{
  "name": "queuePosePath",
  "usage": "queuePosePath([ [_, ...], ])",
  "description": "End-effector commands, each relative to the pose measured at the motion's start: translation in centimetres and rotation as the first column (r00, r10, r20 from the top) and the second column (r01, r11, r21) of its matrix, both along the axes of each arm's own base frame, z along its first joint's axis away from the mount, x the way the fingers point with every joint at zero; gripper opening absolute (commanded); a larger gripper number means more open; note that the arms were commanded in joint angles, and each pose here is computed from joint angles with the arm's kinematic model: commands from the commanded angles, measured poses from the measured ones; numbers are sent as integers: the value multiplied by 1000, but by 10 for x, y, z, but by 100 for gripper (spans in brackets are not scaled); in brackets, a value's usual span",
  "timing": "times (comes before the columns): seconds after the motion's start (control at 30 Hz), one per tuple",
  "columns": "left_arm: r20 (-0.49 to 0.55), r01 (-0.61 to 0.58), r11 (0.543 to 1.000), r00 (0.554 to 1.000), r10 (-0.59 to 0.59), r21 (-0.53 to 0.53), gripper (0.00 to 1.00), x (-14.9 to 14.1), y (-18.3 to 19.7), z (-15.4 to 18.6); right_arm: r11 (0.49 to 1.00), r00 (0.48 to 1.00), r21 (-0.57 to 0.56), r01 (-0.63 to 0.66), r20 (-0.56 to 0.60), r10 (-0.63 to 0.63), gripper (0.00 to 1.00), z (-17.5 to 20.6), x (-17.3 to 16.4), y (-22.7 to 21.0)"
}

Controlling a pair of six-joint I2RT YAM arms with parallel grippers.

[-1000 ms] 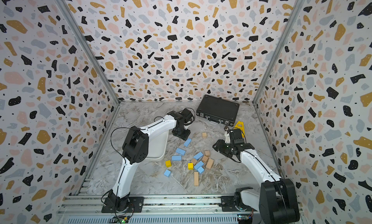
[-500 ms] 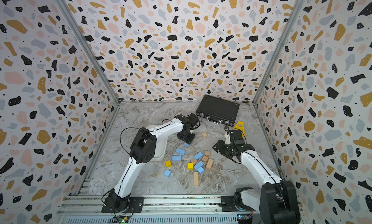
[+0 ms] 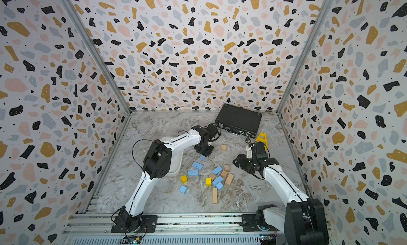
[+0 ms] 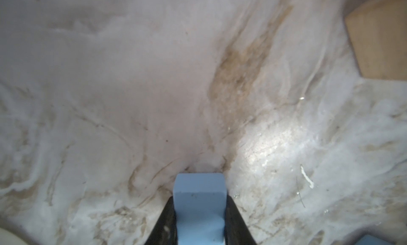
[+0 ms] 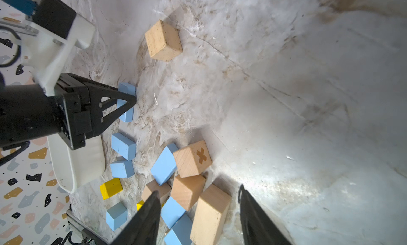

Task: Pick out the blue building blocks
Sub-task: Pick up the building block from the center of the board, then place the building block in the storage box.

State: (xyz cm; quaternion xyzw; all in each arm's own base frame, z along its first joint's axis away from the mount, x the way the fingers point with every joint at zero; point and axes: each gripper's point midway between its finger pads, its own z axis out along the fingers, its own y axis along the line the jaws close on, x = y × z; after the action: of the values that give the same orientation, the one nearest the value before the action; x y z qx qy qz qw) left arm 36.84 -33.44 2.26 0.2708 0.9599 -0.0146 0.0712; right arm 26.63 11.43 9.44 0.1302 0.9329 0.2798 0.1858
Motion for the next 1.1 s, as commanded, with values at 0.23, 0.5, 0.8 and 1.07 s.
queuePosePath([
  [0.23,70,-74,992,994,81,-103,22,11,58,109,999,999,11,-36,18,36,59,12,8,9],
  [0.5,85,-260,961,960,268,-92,22,16,167,134,996,996,14,-93,12,93,59,13,23,38],
  [0.8,69,-407,913,910,409,-38,23,30,222,83,997,996,-2,-81,34,81,59,20,25,35],
  [1.07,83,-466,885,882,464,6,23,44,234,47,997,997,-18,-74,30,75,59,17,18,30],
])
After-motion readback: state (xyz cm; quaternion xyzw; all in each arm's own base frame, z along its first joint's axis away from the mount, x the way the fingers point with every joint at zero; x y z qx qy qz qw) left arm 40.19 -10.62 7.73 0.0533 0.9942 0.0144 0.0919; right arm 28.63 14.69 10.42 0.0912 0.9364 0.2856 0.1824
